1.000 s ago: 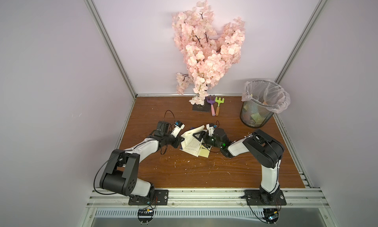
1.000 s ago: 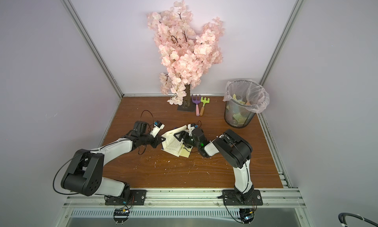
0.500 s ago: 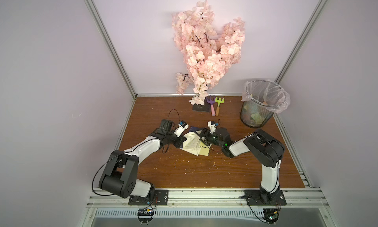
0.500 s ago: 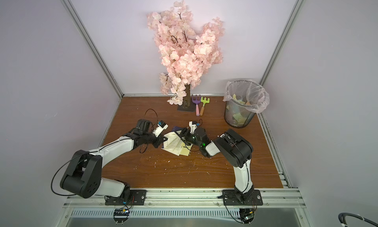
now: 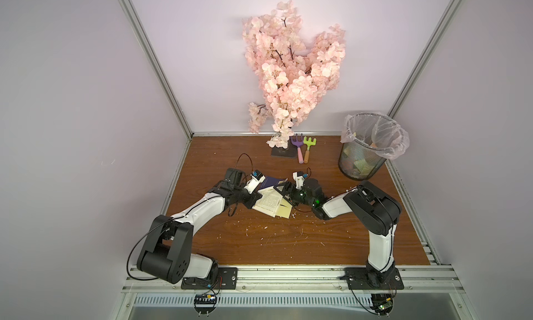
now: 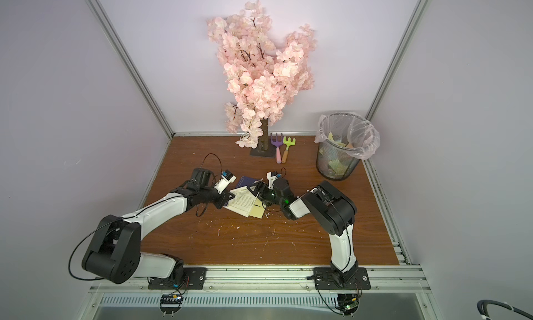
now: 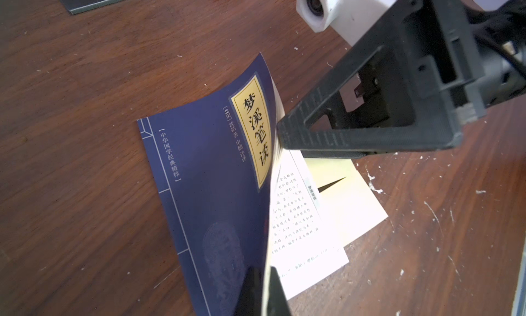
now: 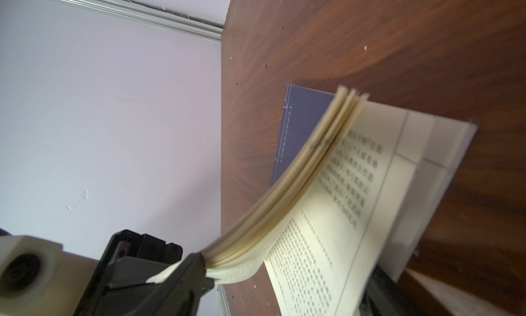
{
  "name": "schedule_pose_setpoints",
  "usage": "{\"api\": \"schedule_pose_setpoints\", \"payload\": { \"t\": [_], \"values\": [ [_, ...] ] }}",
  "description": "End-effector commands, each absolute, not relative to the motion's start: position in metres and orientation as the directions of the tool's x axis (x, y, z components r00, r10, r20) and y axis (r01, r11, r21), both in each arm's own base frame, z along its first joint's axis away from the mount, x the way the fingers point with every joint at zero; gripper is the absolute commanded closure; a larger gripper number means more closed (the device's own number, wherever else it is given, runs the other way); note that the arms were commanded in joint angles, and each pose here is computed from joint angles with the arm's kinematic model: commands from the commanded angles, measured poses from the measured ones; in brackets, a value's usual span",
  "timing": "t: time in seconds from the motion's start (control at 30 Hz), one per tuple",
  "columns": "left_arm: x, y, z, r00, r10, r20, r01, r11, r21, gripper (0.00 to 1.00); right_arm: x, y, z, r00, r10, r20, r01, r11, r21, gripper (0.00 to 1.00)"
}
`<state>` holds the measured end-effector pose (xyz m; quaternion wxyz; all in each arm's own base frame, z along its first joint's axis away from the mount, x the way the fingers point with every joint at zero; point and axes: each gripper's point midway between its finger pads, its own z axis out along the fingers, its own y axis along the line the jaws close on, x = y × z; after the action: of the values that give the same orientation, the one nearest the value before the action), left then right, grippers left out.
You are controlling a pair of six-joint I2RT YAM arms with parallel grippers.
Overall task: Peel off the used sticky note
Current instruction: Turn the page of the book at the center of the board.
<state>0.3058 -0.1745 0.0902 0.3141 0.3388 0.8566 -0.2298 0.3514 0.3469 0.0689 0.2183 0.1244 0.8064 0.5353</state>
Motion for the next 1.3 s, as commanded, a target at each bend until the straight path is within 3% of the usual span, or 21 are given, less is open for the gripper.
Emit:
{"api": "schedule_pose_setpoints", "payload": {
  "t": [0.0, 0.93, 1.27],
  "values": [
    [0.304, -0.175, 0.095, -0.569, 0.447, -0.69, 0.73, 0.66, -0.175, 0.99, 0.361, 0.345, 0.073, -0.858, 0.442, -0.262, -0.06, 0.421, 0.905, 0.18],
    [0.298, -0.177, 0.089, -0.589, 0.428, -0.685, 0.721, 0.662, -0.206, 0.99, 0.341, 0.34, 0.087, -0.842, 0.457, -0.287, -0.04, 0.479, 0.877, 0.2],
    [0.297, -0.177, 0.089, -0.589, 0.425, -0.687, 0.721, 0.66, -0.21, 0.99, 0.335, 0.346, 0.07, -0.855, 0.449, -0.261, -0.003, 0.499, 0.867, 0.2]
  ]
}}
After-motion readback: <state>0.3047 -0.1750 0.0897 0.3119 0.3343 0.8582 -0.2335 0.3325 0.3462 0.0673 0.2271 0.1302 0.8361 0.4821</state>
